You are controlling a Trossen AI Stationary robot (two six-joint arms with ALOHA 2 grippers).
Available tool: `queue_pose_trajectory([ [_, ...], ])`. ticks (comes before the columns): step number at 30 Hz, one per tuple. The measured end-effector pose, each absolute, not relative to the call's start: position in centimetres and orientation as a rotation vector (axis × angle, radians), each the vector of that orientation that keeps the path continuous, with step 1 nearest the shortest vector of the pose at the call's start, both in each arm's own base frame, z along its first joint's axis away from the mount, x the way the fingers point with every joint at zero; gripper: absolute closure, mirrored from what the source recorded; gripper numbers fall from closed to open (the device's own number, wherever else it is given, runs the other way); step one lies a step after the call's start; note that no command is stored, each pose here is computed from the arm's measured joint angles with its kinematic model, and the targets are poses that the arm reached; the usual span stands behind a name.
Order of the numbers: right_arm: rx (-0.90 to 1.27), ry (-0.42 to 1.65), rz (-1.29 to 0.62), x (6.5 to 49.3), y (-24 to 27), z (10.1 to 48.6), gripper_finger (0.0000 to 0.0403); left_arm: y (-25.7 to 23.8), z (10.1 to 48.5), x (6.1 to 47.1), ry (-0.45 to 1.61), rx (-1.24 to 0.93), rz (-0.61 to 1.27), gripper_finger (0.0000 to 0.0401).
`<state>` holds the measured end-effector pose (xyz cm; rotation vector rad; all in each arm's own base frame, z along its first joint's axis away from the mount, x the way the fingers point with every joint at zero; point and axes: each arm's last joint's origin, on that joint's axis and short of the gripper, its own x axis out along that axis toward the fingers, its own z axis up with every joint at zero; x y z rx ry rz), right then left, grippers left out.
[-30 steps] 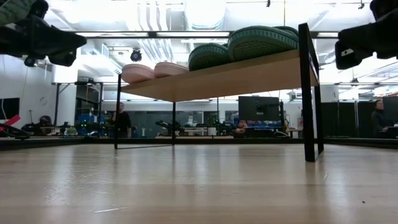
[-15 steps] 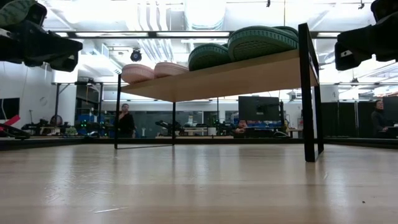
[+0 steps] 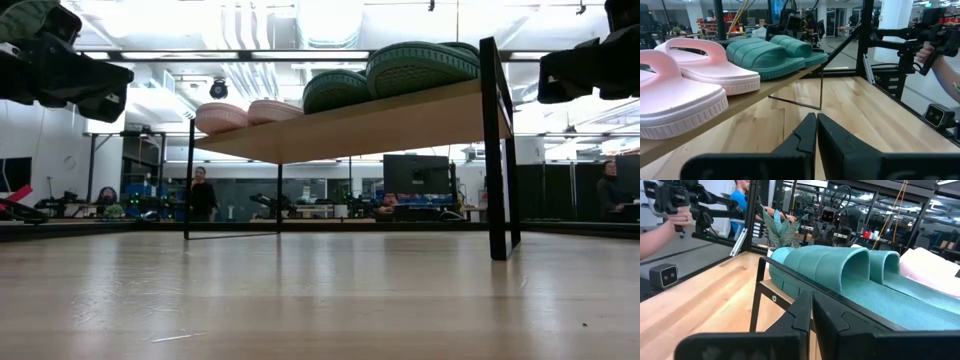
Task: Pick and place slides into the shelf
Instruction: Return to Home Position
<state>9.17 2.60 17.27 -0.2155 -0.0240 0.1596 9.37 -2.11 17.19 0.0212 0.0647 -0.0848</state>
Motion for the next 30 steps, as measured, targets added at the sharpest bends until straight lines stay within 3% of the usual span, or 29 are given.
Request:
queue_pose_trajectory([
  [30,-0.2,-0.022,0.159,9.18,2.6,17.27,0.0394,-2.11,17.16,9.38,0.066,0.023,-0.085,0.0401],
])
